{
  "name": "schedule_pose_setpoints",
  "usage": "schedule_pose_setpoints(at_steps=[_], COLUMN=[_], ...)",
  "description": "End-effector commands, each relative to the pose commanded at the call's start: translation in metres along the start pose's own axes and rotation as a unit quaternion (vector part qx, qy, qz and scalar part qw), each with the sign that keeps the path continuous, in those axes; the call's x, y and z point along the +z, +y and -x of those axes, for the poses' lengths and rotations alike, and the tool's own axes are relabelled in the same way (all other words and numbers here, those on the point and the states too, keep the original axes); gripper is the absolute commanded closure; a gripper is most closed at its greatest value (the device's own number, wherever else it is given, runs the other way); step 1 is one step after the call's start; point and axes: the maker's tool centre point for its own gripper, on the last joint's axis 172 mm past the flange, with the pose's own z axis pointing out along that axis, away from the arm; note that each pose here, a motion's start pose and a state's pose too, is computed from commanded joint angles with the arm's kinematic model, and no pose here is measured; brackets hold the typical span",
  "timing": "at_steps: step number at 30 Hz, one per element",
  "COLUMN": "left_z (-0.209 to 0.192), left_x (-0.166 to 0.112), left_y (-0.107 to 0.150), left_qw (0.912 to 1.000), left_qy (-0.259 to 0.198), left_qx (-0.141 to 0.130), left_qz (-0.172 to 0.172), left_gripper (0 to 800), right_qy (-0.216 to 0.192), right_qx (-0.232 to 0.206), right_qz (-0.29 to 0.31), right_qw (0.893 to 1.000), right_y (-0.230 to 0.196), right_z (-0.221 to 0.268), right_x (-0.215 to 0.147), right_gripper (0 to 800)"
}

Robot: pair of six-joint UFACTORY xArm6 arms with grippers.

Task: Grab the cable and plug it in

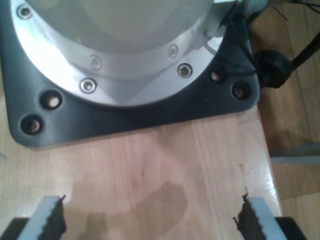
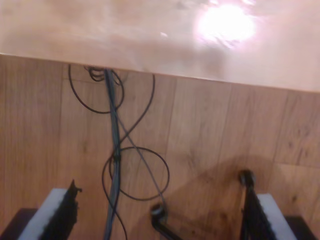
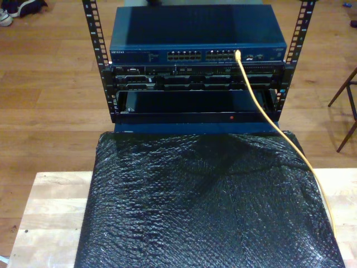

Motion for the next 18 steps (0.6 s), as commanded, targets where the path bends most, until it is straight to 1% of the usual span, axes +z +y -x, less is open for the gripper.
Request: schedule_pose_setpoints(at_steps=[6,15,18], left_z=[0.000,0.000,0.000], left_x=[0.000,0.000,0.000], left_y=[0.000,0.000,0.000], left_qw=[1.0000,1.0000,1.0000], left_qy=[0.000,0.000,0.000], left_qx=[0.000,0.000,0.000], left_qz=[0.000,0.000,0.000], left_gripper=[0,0,0], right_qy=[0.021,0.069,0.076], right_qx=[0.007,0.022,0.025], right_qz=[0.001,-0.005,-0.007], right_qw=[1.000,0.997,0.997], right_y=[-0.030,-0.045,-0.048], right_z=[-0.018,-0.055,-0.061], right_x=[0.025,0.068,0.077], right_gripper=[2,2,2])
